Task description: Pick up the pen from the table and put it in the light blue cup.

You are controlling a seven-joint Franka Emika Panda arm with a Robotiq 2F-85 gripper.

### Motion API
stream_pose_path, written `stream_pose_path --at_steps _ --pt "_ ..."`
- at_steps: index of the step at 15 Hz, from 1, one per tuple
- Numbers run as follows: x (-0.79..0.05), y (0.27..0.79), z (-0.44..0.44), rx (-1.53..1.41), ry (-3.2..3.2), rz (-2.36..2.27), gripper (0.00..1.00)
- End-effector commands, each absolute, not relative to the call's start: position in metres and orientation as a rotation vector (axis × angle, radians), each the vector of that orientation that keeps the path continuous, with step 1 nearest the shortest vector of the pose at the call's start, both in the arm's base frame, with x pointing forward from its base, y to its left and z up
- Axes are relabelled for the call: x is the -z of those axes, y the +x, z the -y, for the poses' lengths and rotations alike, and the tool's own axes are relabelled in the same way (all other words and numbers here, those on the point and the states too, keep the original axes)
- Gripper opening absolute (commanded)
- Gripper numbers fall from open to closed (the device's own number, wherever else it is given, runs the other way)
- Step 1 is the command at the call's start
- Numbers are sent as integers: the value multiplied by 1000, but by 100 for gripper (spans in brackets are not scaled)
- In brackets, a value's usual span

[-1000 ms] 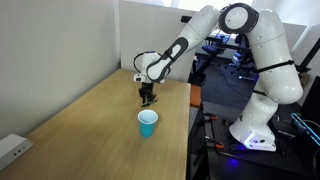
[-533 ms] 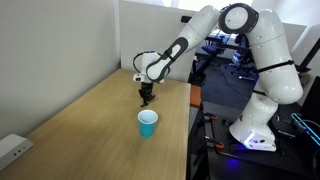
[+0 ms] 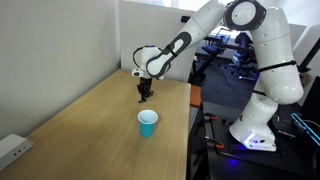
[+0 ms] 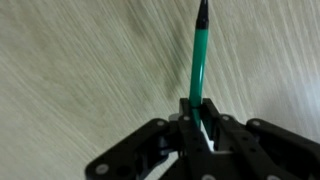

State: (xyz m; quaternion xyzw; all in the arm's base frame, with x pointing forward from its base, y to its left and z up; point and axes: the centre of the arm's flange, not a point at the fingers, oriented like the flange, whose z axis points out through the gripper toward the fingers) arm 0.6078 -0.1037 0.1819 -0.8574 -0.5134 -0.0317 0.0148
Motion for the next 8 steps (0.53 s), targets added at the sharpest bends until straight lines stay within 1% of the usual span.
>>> stream_pose_path --at_steps 1,8 --pt "-215 595 96 139 -2693 1649 4" --pt "-239 598 90 310 -2577 1860 4"
